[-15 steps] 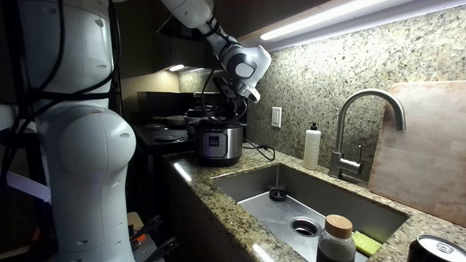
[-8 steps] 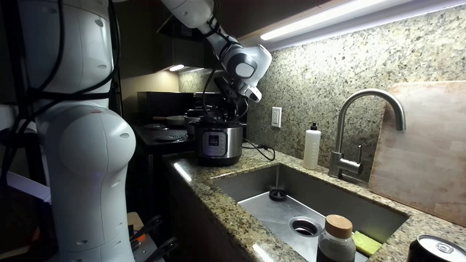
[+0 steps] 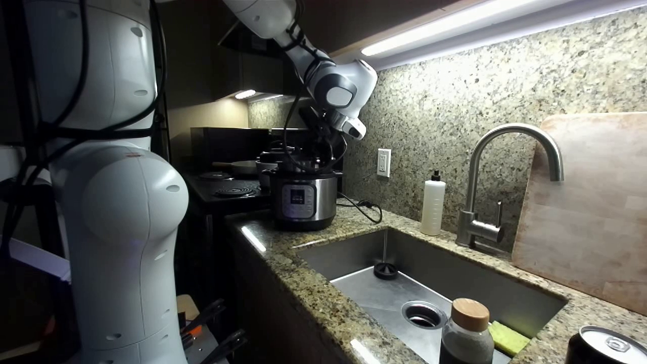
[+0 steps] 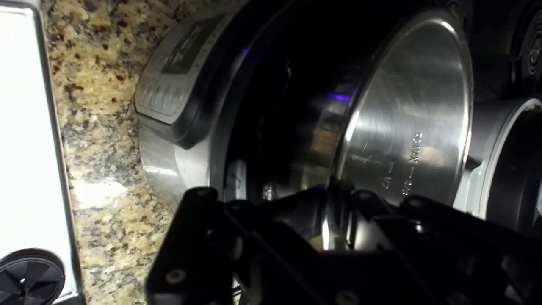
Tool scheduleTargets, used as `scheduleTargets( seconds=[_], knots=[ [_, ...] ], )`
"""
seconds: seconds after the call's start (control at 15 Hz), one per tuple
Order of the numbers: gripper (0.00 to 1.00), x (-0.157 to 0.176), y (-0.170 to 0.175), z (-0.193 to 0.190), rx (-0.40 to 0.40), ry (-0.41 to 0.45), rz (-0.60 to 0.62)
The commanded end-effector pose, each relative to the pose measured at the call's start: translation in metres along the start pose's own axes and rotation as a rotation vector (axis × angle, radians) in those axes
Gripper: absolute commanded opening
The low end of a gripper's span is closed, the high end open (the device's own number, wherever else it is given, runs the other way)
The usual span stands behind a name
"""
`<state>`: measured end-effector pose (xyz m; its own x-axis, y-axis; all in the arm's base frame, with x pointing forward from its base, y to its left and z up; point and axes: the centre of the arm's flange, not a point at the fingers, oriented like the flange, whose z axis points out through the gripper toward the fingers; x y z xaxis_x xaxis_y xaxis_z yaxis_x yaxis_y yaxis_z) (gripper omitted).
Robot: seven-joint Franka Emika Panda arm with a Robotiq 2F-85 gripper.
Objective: Remove the metal bowl from the cooker and put it in the sink
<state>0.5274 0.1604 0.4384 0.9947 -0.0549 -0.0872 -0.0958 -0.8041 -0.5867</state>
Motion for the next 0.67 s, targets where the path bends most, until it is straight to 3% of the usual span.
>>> scheduleTargets(
  seconds=[0.0, 0.6],
  knots=[
    [0.06, -0.014, -0.019, -0.006, -0.002, 0.041, -0.016],
    [0.06, -0.028, -0.043, -0.021, -0.057, 0.077, -0.09]
  ],
)
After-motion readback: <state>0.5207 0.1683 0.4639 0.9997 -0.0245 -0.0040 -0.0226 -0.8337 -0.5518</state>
